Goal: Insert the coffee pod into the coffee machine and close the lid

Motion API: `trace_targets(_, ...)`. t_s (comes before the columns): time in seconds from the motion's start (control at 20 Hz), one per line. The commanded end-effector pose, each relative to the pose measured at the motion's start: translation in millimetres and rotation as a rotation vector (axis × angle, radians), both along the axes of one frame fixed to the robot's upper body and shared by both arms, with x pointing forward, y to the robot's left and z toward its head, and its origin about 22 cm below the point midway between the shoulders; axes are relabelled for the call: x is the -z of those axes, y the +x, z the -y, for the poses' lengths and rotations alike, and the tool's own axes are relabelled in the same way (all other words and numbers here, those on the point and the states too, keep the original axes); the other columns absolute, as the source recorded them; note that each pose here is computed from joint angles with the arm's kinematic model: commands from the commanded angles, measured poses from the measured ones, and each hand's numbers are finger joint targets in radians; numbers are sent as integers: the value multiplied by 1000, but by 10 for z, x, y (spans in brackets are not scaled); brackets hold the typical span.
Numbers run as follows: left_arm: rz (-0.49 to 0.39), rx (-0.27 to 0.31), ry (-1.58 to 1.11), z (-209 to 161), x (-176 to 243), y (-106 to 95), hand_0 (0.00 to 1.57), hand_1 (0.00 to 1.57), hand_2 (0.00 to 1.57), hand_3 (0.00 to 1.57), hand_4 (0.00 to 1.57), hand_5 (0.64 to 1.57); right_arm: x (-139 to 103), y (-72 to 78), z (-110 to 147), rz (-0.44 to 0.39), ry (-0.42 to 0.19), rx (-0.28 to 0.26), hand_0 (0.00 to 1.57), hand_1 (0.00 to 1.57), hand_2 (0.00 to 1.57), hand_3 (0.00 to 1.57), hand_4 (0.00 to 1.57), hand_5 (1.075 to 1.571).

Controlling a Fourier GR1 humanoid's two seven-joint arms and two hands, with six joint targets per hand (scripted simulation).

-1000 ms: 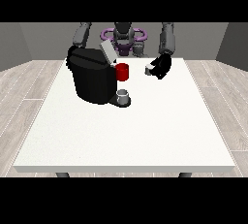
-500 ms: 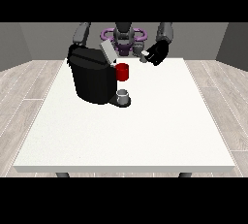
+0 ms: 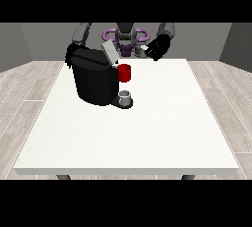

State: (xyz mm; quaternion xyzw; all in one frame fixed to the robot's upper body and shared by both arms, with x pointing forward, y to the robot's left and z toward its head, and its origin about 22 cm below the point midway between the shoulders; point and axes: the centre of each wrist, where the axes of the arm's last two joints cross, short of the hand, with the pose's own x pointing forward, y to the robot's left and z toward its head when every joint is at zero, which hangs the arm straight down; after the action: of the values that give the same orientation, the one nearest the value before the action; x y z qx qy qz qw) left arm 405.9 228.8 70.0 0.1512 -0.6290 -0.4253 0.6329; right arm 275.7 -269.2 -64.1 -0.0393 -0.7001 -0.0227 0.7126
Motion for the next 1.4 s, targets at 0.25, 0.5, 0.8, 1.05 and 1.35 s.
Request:
trace_targets(0.25,59,-32,-103,138,-498,171,1346,1346,1432,1391,655,1571,-85,47,333,39,25,11,0,0,0,0,240,1571)
trace_targets(0.5,101,-41,-87,292,-559,230,1381,1381,1409,1249,600,1571,-235,257,-25,70,29,-78,0,0,0,0,122,1571)
trace_targets(0.8,188,-127,-157,-65,-1095,395,1469,1469,1473,1358,639,1571,-436,406,12,211,42,-209,0,0,0,0,0,1571)
trace_targets(1.05,251,-159,-146,-335,-1456,443,1459,1459,1456,1381,604,1571,-461,448,-176,239,11,-209,0,0,0,0,301,1571)
trace_targets(1.35,257,-178,-196,-150,-1543,483,1458,1458,1476,1374,596,1571,-401,478,115,236,33,-205,0,0,0,0,202,1571)
